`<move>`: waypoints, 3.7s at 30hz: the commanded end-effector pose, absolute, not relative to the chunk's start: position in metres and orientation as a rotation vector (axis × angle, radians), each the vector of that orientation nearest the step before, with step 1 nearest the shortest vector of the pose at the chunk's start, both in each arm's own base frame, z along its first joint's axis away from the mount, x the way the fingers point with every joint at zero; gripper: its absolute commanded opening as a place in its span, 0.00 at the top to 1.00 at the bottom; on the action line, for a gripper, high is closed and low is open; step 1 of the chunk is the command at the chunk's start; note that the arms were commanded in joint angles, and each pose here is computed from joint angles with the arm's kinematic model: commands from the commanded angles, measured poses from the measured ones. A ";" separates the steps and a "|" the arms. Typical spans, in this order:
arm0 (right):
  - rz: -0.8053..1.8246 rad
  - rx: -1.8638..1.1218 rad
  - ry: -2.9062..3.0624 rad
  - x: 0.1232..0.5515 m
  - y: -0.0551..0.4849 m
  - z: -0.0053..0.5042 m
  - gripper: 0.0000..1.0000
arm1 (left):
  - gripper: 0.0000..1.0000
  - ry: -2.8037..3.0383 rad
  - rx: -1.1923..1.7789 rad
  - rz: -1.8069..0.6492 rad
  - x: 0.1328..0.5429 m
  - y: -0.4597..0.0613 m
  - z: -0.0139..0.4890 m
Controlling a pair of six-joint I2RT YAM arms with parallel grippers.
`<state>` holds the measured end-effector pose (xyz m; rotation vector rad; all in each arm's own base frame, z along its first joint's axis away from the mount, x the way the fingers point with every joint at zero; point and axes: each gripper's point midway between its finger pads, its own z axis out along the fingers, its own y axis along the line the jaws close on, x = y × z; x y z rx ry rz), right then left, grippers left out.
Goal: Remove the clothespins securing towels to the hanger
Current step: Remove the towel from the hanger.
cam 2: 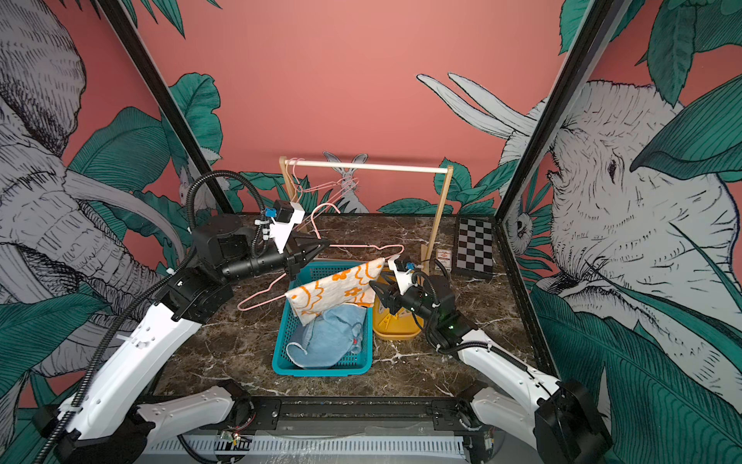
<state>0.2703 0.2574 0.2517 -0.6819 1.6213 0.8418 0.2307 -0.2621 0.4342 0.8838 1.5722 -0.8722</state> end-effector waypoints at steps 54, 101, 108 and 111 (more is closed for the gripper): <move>0.801 -0.694 1.730 0.277 0.257 0.239 1.00 | 1.00 1.454 0.686 -0.708 0.229 -0.220 0.475; 0.660 -0.445 1.341 0.226 0.178 0.365 1.00 | 1.00 1.589 0.359 -0.318 0.258 -0.144 0.446; 0.674 -0.446 1.305 0.220 0.176 0.377 1.00 | 1.00 1.581 0.351 -0.313 0.255 -0.141 0.448; 0.688 -0.460 1.299 0.219 0.179 0.381 1.00 | 1.00 1.578 0.344 -0.310 0.255 -0.139 0.449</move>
